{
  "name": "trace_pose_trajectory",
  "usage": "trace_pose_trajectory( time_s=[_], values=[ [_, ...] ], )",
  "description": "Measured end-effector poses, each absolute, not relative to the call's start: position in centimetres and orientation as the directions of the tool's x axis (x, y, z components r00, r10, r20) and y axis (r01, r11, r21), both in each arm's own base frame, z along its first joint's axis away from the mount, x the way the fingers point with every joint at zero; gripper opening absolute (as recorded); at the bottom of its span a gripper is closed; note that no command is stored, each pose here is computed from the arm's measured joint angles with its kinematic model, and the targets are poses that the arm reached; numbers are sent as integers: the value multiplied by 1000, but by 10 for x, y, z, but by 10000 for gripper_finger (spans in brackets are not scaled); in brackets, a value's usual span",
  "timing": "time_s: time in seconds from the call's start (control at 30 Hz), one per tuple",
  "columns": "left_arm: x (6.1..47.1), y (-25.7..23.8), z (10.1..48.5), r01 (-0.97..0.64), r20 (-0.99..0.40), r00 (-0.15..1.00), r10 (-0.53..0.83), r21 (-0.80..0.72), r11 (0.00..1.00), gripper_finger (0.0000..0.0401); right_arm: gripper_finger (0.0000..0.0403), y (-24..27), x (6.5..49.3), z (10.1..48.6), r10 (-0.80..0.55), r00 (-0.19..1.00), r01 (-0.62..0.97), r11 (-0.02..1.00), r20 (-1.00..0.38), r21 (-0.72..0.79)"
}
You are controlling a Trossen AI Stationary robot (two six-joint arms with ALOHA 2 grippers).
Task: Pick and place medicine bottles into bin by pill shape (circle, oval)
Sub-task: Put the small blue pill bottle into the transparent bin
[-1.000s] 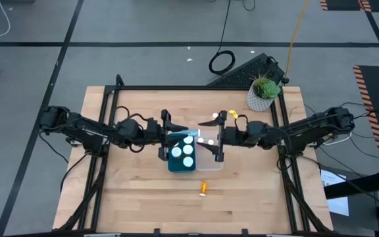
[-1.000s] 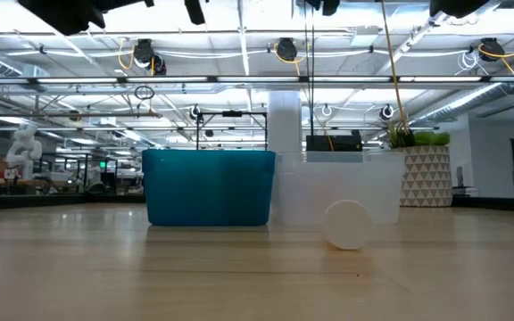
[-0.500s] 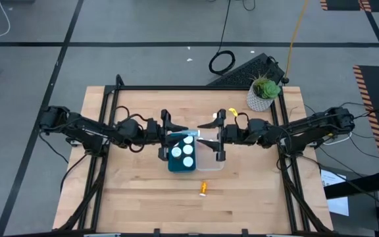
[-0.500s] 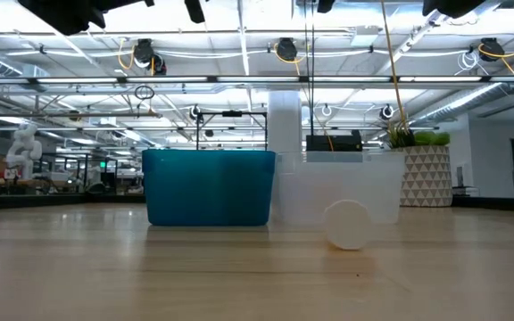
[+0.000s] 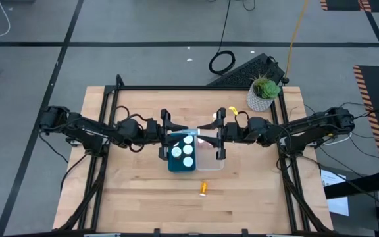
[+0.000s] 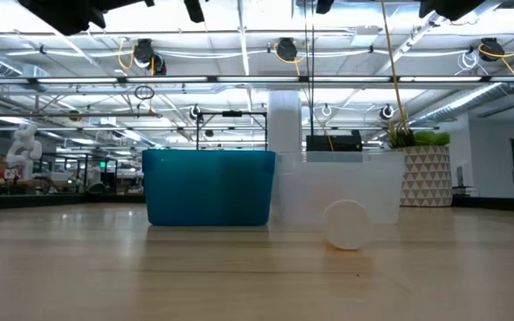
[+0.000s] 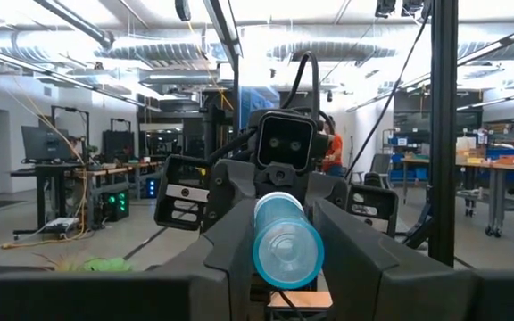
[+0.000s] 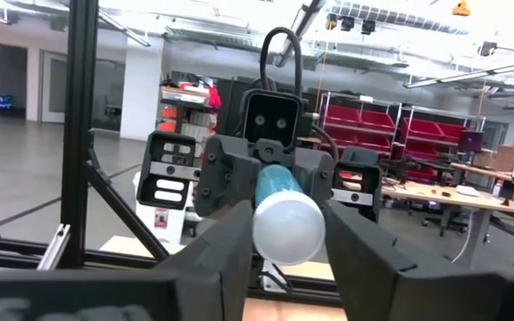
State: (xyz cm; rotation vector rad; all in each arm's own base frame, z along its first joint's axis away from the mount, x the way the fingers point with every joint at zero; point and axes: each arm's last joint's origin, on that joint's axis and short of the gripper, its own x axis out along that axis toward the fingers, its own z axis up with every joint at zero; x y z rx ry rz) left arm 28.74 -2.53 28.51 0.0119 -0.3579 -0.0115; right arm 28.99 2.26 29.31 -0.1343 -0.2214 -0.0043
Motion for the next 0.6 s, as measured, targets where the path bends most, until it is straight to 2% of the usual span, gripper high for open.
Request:
trace_pose_trajectory(
  time_s=[0.27, 0.33, 0.6],
  values=[
    [288, -25, 284, -9, 335, 942, -6, 41, 999, 116, 114, 23, 290, 292, 11, 979, 18, 990, 205, -138],
    [287, -27, 282, -10, 300, 954, -10, 65, 998, 129, 115, 23, 290, 291, 13, 981, 12, 992, 194, -125],
    [262, -25, 295, -50, 147, 988, 39, 72, 996, 272, 116, 28, 289, 288, 28, 994, -18, 995, 108, -98]
  ],
)
